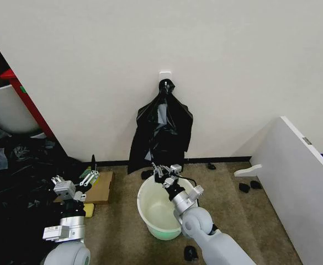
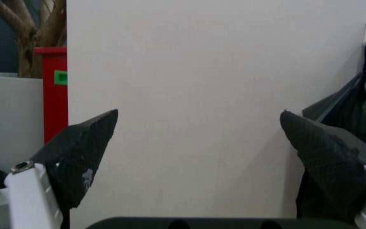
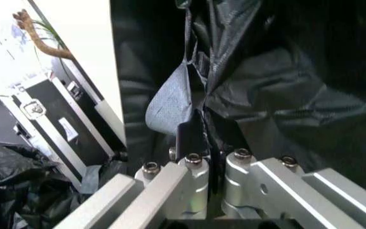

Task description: Place the garbage bag over the trash bin.

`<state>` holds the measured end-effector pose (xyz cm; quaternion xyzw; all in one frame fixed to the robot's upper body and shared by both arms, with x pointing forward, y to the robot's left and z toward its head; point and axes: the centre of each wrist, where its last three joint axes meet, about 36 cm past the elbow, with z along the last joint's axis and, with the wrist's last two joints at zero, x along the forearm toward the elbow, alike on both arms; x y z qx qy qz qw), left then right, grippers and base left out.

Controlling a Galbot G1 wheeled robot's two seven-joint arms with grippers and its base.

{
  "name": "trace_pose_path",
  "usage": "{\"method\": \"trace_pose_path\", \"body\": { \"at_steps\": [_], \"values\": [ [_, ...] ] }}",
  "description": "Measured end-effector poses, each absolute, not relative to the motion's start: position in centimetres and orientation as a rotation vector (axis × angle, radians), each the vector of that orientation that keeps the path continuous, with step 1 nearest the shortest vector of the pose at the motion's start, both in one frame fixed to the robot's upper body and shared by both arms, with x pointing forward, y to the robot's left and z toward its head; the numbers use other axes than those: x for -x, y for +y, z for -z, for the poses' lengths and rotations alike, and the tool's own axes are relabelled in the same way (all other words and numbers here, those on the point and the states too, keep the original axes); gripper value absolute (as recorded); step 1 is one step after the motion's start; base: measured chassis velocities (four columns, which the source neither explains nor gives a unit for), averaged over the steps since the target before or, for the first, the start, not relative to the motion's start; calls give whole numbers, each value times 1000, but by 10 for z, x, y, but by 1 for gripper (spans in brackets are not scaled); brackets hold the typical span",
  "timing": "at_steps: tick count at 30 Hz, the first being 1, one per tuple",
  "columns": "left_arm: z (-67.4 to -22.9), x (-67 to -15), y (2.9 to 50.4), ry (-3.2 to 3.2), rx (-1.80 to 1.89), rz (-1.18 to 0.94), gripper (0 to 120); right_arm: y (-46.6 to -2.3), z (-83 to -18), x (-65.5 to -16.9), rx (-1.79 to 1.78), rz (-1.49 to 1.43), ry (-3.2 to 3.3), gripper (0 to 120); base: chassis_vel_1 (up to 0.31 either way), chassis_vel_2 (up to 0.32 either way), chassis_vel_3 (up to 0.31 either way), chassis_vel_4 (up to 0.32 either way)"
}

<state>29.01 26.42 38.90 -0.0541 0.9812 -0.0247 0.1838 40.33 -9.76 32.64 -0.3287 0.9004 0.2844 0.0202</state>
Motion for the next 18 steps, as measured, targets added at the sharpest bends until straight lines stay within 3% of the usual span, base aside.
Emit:
{"method": "trace_pose_path", "body": {
  "at_steps": [11,18],
  "values": [
    [-388,-290,262,2768,152,73,100,-129,-286,-402,1141,-437,2777,0,0,0,0,0],
    [-389,-289,262,2765,153,73,100,-141,-274,-403,1147,-324,2765,0,0,0,0,0]
  ]
}}
